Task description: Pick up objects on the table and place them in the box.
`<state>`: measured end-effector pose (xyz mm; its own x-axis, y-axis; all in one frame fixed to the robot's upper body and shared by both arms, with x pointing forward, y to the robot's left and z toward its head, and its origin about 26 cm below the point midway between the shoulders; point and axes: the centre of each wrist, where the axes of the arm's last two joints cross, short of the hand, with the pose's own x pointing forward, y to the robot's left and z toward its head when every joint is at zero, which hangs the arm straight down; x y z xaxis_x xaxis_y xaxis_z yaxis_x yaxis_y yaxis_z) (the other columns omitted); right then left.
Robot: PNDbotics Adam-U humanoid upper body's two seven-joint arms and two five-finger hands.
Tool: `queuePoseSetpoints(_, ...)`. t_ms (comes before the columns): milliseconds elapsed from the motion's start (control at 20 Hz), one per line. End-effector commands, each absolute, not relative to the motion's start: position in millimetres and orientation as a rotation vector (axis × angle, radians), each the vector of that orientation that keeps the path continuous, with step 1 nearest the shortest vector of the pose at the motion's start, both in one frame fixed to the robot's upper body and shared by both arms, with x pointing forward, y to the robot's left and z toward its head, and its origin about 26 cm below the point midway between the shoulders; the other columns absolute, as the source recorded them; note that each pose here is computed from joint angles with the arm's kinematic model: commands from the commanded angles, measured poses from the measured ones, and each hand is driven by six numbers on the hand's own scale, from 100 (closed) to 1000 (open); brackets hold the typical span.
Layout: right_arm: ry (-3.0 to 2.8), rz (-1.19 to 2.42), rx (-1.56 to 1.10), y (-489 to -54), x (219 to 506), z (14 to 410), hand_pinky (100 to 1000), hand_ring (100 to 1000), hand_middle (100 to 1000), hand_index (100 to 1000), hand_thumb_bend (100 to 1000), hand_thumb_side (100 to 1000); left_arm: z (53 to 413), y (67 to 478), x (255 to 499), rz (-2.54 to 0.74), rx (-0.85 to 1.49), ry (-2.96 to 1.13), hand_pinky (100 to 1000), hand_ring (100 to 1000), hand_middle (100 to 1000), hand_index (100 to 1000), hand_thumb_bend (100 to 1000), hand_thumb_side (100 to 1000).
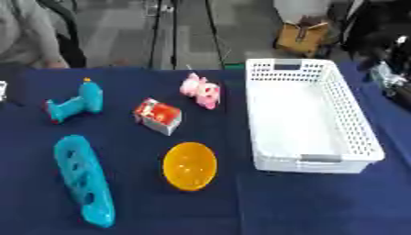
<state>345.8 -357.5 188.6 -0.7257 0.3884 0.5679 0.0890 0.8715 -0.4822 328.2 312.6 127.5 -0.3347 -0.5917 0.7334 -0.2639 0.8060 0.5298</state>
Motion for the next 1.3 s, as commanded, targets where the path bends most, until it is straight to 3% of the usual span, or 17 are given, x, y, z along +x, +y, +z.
queuePoseSetpoints(50,-2.482,0.528,-0.353,-352.4,334.5,214.3,488,571,628,801,151,550,138.4,313.9,327.7,-0.389,0.656,-1.964,485,711,746,835,343,1000)
queuePoseSetpoints(400,-2.488,0.498,-0.351,-337.8,319.3,226.1,486,569,626,801,145,555,138.6,313.3,327.2,-0.391,0.654,-1.965,485,711,746,835,345,1000)
queuePoseSetpoints(1050,-2.48,0.488,-0.339,-334.1,316.5,227.8,486,568,625,801,143,555,138.6,311.8,326.0,-0.405,0.648,-1.967,485,713,748,835,349,996)
queuePoseSetpoints(1150,-2.477,0.49,-0.338,-334.1,316.5,227.6,485,567,624,801,143,556,138.8,311.9,325.1,-0.447,0.653,-1.968,501,718,752,835,374,914)
queuePoseSetpoints(1300,-2.471,0.494,-0.338,-334.5,316.8,226.5,485,566,624,801,142,559,141.0,316.9,322.9,-0.574,0.68,-1.954,530,723,752,829,387,887)
